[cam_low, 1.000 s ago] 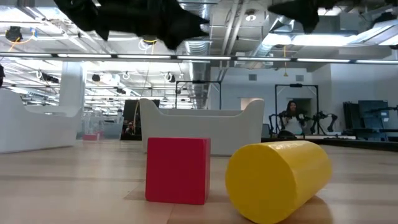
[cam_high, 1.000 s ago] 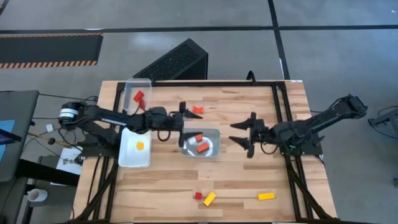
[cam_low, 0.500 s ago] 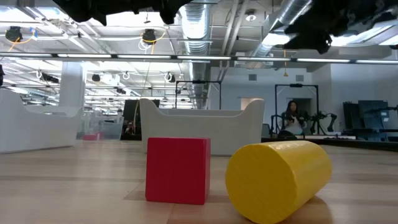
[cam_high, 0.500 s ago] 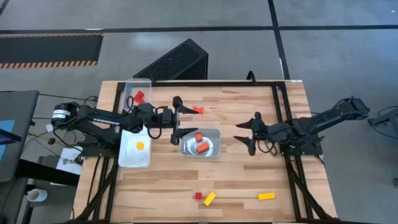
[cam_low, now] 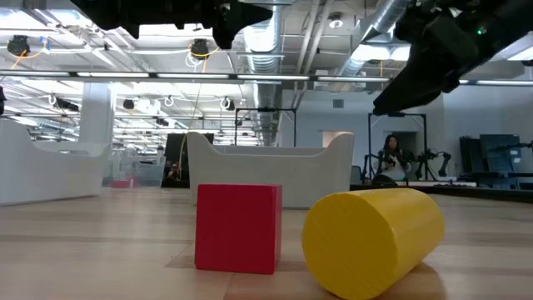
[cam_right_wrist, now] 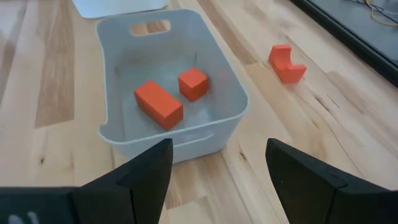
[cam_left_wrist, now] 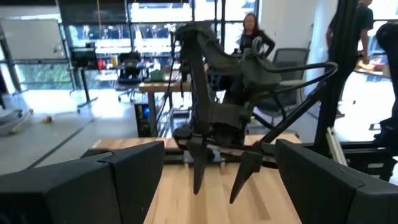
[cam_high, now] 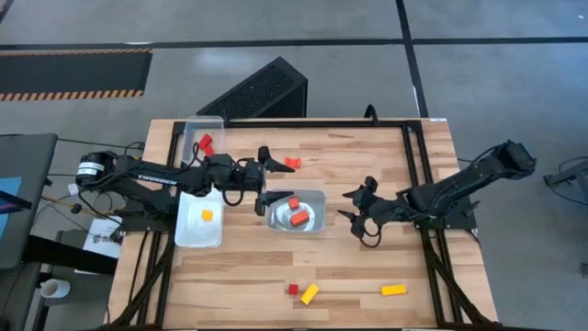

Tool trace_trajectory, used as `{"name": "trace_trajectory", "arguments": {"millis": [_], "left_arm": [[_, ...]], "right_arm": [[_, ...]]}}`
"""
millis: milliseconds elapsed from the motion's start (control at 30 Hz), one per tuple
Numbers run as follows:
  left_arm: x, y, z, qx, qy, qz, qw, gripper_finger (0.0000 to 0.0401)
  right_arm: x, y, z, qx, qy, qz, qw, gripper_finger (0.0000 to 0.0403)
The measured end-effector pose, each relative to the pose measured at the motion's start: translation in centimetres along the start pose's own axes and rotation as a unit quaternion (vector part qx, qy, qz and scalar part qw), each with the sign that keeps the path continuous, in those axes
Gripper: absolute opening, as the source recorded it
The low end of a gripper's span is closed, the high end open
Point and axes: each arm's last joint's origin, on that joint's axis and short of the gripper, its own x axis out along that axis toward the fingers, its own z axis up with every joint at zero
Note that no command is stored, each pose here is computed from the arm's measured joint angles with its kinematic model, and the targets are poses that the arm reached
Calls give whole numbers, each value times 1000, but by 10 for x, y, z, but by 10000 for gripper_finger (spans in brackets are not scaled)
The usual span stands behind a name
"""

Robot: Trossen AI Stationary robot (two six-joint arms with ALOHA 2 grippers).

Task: Sort & place blocks by color
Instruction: Put the right yellow wooden block into the white bin

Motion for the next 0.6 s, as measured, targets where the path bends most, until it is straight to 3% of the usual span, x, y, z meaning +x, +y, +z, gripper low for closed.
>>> {"name": "trace_trajectory", "arguments": {"millis": [600], "left_arm": [[0,0,-6,-7,31,13,999,293]], "right_arm": [[5,-2,6,21,-15,10,1000,281]]}}
